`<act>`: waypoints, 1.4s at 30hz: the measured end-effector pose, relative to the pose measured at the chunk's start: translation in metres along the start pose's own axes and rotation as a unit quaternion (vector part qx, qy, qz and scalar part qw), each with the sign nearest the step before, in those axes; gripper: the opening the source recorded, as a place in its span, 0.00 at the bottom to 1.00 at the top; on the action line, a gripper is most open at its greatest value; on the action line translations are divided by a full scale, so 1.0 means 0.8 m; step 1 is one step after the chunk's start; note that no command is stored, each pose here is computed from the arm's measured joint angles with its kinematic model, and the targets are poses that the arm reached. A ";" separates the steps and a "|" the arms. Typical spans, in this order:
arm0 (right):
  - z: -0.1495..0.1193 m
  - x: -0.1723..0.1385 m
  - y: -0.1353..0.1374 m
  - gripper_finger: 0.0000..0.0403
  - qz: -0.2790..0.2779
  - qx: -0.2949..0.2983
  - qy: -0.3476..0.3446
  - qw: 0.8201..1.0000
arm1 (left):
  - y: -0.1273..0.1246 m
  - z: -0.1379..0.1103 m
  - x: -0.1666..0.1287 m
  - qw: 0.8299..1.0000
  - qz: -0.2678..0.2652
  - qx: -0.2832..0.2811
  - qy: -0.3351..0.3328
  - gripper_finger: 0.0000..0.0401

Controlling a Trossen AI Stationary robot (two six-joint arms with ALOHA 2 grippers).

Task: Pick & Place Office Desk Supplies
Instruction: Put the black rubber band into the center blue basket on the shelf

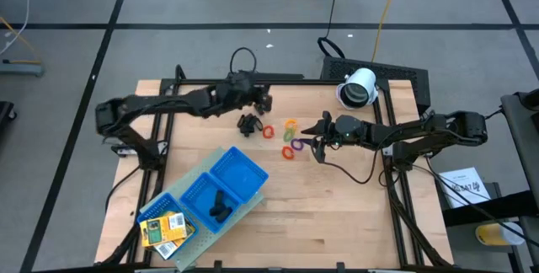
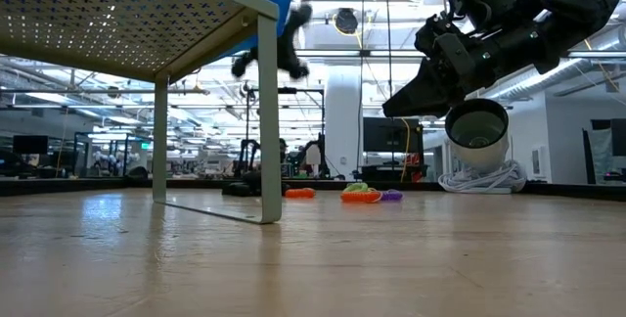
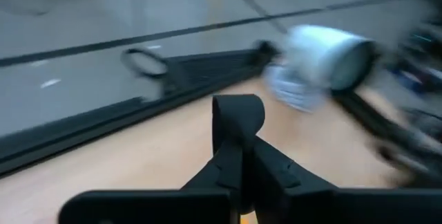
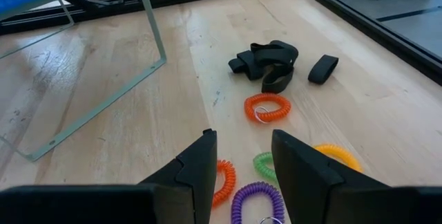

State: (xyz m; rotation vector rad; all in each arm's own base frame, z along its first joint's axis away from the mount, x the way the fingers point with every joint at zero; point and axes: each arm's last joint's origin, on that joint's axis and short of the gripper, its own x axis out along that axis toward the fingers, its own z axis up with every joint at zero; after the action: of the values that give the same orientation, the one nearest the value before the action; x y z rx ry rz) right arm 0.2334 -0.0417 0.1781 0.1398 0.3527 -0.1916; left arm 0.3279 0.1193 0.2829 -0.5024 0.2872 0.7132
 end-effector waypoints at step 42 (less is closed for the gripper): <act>0.000 0.000 -0.001 0.32 -0.016 0.022 -0.002 1.000 | -0.101 -0.134 -0.351 0.921 -0.243 0.066 0.298 0.36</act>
State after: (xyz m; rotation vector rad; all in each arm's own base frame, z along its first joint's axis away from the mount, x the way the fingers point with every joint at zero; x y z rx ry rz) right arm 0.2332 -0.0426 0.1781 0.1778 0.3464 -0.2319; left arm 0.1708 -0.1440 0.3370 -0.6239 0.7460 0.0378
